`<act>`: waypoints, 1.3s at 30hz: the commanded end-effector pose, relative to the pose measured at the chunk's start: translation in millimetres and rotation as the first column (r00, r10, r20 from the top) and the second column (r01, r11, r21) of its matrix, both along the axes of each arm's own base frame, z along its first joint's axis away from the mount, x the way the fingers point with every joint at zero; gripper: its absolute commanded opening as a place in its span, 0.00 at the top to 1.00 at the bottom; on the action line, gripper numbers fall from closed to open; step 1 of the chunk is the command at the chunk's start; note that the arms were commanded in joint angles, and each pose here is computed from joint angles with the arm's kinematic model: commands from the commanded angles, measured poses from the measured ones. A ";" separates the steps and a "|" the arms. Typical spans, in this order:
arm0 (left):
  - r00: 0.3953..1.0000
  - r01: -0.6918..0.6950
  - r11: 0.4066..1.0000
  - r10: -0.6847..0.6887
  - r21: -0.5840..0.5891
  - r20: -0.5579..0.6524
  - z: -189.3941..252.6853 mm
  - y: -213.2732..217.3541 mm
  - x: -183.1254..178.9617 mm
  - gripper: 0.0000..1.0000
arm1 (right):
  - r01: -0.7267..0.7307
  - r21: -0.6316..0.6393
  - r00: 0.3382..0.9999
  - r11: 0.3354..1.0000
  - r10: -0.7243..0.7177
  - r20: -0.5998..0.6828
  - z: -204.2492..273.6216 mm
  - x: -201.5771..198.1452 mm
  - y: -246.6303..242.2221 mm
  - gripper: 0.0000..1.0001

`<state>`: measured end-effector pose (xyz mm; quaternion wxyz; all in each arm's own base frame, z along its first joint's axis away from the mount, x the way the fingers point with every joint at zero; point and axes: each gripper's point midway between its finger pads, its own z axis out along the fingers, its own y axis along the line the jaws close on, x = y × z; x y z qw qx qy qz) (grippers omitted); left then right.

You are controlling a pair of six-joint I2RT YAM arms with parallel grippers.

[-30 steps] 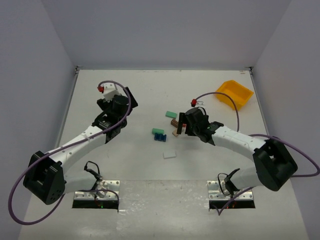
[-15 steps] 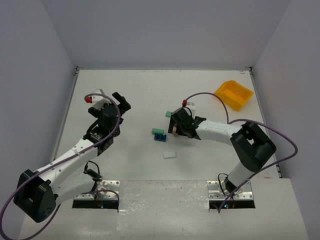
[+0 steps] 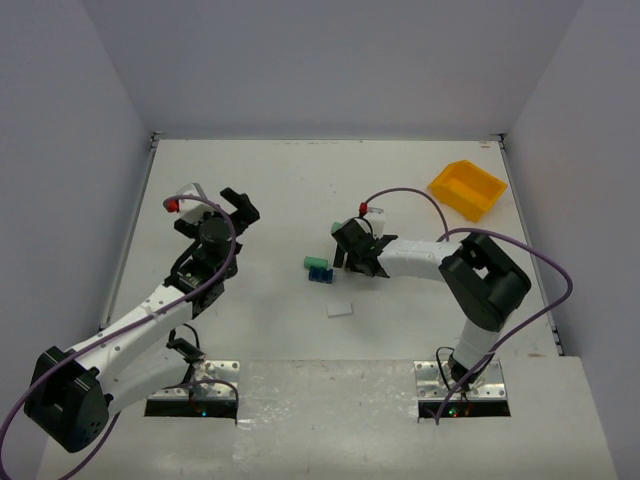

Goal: Build the wood block tower

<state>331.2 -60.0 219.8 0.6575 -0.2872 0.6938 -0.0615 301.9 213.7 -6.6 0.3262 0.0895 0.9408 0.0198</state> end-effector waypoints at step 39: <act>0.953 0.302 0.951 -0.301 0.061 -0.023 14.0 -51.3 7.5 0.00 | -0.738 -0.584 -0.480 -0.337 0.871 0.103 204.5 -21.0 40.5 0.96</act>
